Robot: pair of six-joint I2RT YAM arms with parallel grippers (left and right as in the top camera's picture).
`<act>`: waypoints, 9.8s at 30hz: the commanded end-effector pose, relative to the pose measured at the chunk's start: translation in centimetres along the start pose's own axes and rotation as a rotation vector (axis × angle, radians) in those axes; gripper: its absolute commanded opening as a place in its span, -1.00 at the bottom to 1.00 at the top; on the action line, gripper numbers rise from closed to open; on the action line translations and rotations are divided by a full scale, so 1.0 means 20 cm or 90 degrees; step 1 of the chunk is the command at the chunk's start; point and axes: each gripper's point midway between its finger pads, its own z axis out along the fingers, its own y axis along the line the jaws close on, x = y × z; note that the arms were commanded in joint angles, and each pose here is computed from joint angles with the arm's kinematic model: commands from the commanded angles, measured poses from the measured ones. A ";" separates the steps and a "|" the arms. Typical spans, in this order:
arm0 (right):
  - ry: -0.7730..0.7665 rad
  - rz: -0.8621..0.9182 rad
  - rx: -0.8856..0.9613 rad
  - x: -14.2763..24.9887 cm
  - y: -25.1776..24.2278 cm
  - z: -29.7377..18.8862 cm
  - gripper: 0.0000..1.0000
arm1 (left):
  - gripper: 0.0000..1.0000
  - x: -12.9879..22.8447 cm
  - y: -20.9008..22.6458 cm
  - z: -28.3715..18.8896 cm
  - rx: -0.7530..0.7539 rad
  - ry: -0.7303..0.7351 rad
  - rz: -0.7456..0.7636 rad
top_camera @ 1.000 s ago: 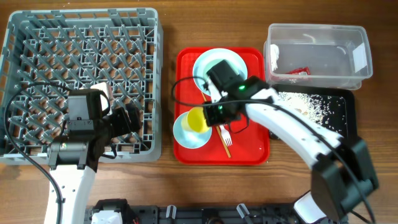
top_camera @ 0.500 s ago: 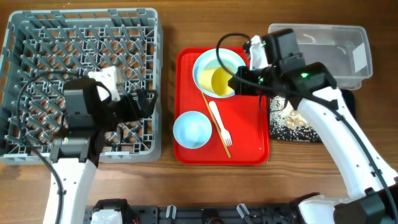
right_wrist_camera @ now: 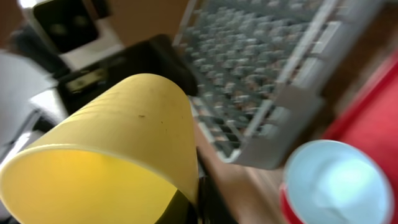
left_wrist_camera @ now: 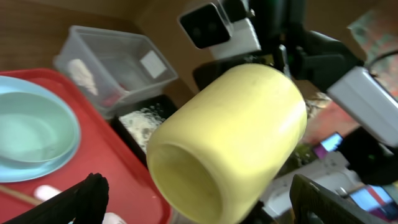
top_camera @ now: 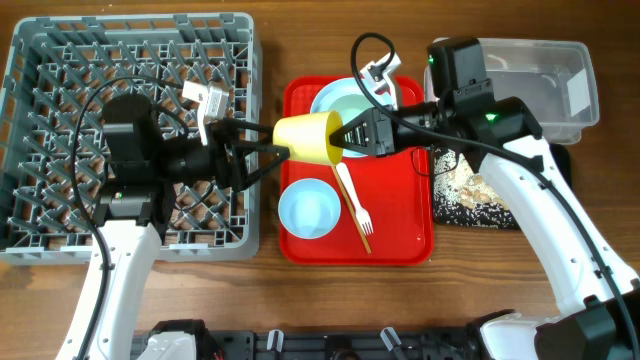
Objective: Sort waste into correct bins and load items into the dishwasher rack
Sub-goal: 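Hand the yellow cup from the right gripper to the left gripper, then place the yellow cup into the dish rack with the left gripper, then grasp the small blue bowl on the red tray with the left gripper, then carry the small blue bowl into the dish rack and open the left gripper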
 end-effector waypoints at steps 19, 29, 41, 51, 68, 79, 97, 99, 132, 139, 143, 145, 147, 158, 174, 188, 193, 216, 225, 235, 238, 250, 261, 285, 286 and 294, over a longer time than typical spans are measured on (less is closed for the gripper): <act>0.036 -0.021 -0.132 0.04 0.17 -0.01 -0.91 | 0.54 -0.02 -0.32 0.13 0.150 0.050 0.113; 0.036 -0.021 -0.132 0.04 0.17 -0.01 -0.91 | 0.36 -0.02 -0.32 0.13 0.155 0.054 0.114; 0.036 -0.020 -0.131 0.04 0.17 -0.01 -0.91 | 0.55 -0.02 -0.33 0.13 0.157 0.051 0.126; 0.036 -0.020 -0.131 0.04 0.17 -0.01 -0.91 | 0.57 -0.03 -0.33 0.13 0.158 0.049 0.135; 0.036 -0.020 -0.131 0.04 0.17 -0.01 -0.89 | 0.00 -0.03 -0.33 0.13 0.157 0.048 0.138; 0.001 0.033 -0.001 -0.01 -0.01 0.00 -0.46 | -0.43 -0.08 -0.09 0.12 0.025 -0.006 0.063; -0.072 0.173 0.422 0.07 -0.60 -0.41 -0.43 | -0.92 0.13 0.61 -0.72 -0.633 -0.143 -0.310; -0.065 0.176 0.436 0.09 -0.61 -0.42 -0.43 | -0.92 0.15 0.59 -0.85 -0.704 -0.149 -0.351; -0.043 0.192 0.440 0.15 -0.61 -0.42 -0.43 | -0.59 0.47 0.91 -1.08 -0.899 0.033 -0.573; -0.041 0.194 0.441 0.15 -0.61 -0.42 -0.43 | 1.00 0.48 0.92 -1.06 -0.895 0.049 -0.574; -0.041 0.194 0.440 0.15 -0.61 -0.42 -0.43 | 1.00 0.45 0.91 -1.03 -0.882 0.045 -0.559; -0.041 0.194 0.441 0.15 -0.61 -0.42 -0.43 | 1.00 0.41 0.88 -0.99 -0.865 0.035 -0.541; -0.040 0.194 0.441 0.15 -0.61 -0.42 -0.43 | 1.00 0.34 0.85 -0.96 -0.846 0.020 -0.511; -0.037 0.195 0.441 0.16 -0.61 -0.42 0.99 | 1.00 0.08 0.48 -0.37 -0.652 0.044 -0.247; -0.161 0.379 0.666 0.30 -0.79 -0.97 0.99 | 0.99 0.58 0.44 0.34 -0.608 0.360 -0.081; -0.135 0.371 0.673 0.35 -0.80 -1.00 0.99 | 0.26 1.12 0.63 0.56 -0.617 0.578 -0.080; -0.135 0.371 0.673 0.34 -0.80 -1.00 0.99 | -0.28 1.16 0.67 0.55 -0.629 0.594 -0.084; -0.134 0.371 0.673 0.35 -0.80 -1.00 0.99 | -0.92 0.28 0.35 0.40 -0.561 0.328 -0.039; -0.125 0.357 0.674 0.35 -0.80 -1.00 1.00 | -0.92 -0.07 0.35 0.04 -0.375 0.189 -0.099; -0.124 0.349 0.674 0.34 -0.80 -1.00 0.99 | -0.92 -0.21 0.51 -0.21 -0.238 0.078 -0.189; -0.124 0.348 0.674 0.34 -0.81 -1.00 0.99 | -0.92 -0.21 0.58 -0.23 -0.218 0.070 -0.207; -0.118 0.343 0.675 0.34 -0.80 -1.00 0.99 | -0.92 -0.11 0.90 -0.31 -0.208 0.053 -0.319; -0.116 0.344 0.674 0.35 -0.80 -1.00 1.00 | -0.92 -0.06 1.01 -0.42 -0.229 0.034 -0.373; -0.115 0.344 0.674 0.35 -0.80 -1.00 1.00 | 0.99 0.22 1.04 -0.69 -0.405 0.110 -0.536; -0.116 0.344 0.674 0.35 -0.80 -1.00 0.99 | 0.99 0.22 1.04 -0.70 -0.407 0.106 -0.535; -0.117 0.343 0.675 0.35 -0.80 -1.00 0.99 | 1.00 0.08 0.90 -0.77 -0.433 0.060 -0.473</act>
